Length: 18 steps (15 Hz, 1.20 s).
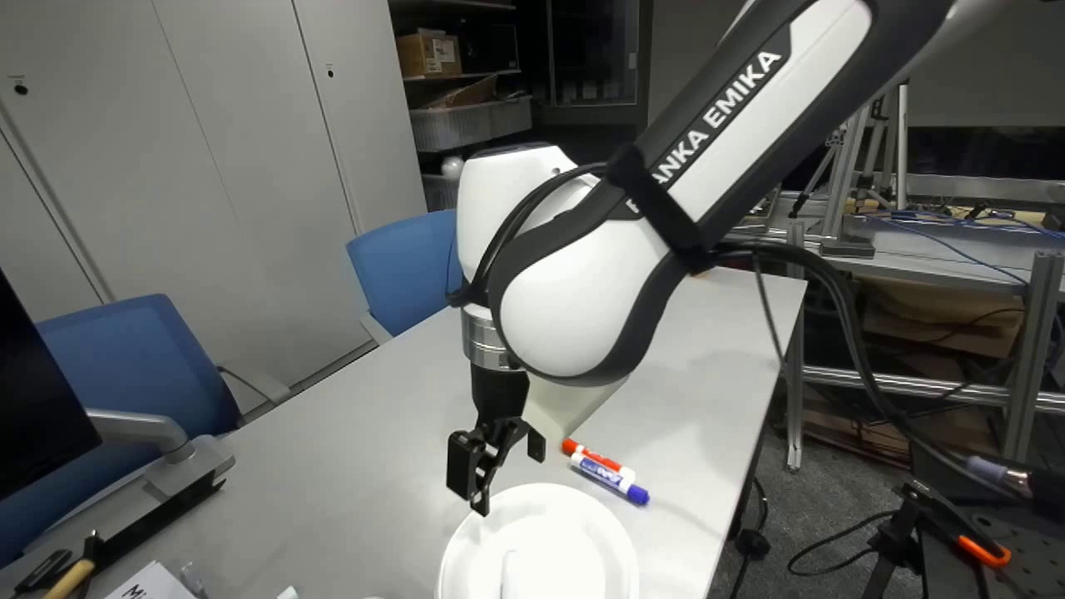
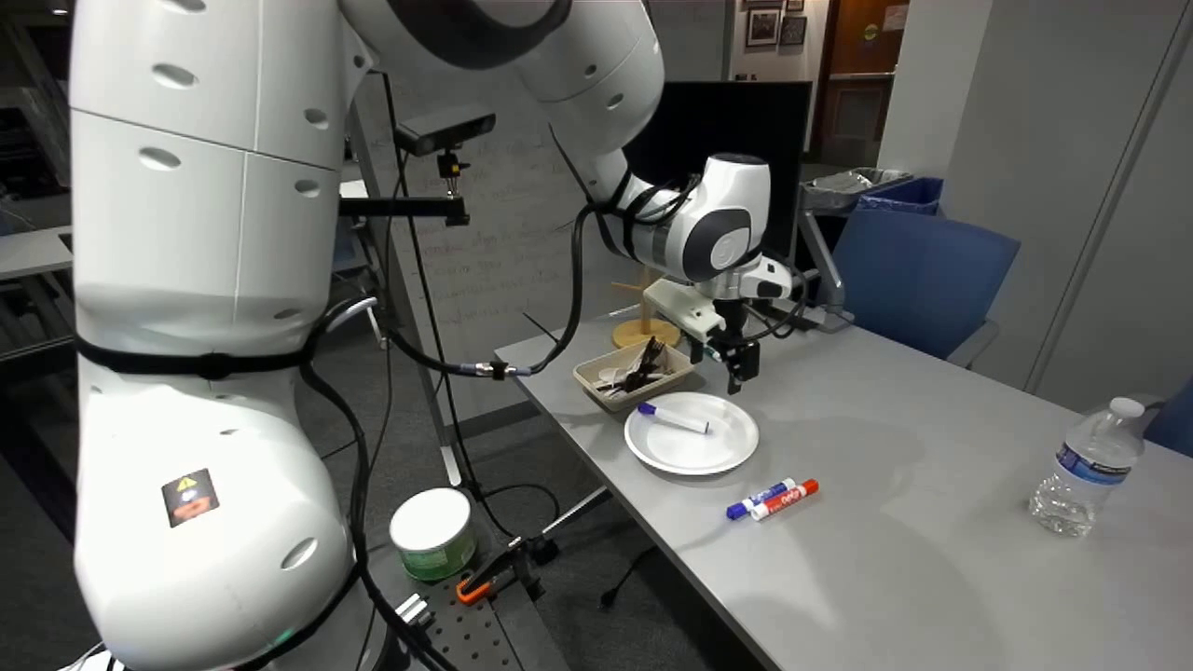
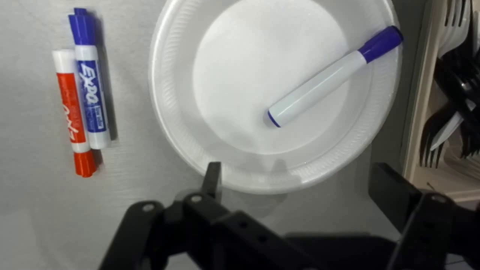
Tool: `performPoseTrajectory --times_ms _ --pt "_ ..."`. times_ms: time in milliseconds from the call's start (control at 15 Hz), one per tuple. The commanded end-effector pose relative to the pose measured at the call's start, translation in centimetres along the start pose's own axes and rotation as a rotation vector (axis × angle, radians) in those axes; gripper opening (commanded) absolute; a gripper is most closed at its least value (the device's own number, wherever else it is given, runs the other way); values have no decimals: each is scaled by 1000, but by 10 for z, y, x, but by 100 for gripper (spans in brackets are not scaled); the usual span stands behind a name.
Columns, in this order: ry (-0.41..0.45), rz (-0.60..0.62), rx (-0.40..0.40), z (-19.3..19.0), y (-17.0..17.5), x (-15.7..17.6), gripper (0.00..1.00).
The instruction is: Remove the markers from the white plate
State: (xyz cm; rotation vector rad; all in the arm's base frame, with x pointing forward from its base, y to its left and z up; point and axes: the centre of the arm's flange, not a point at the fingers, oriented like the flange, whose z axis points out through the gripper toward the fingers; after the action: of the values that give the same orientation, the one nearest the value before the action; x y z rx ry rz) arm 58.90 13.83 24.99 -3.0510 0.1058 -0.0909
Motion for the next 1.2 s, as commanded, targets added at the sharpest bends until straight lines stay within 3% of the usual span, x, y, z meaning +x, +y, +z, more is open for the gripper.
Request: performPoseTrajectory --times_ms 0,467,867,1133 --pt "-39 162 30 14 -4 26 100" --pt "-126 406 46 50 -9 28 97" --pt "-108 376 34 53 -1 17 100" --pt "-150 473 48 64 -5 15 100"
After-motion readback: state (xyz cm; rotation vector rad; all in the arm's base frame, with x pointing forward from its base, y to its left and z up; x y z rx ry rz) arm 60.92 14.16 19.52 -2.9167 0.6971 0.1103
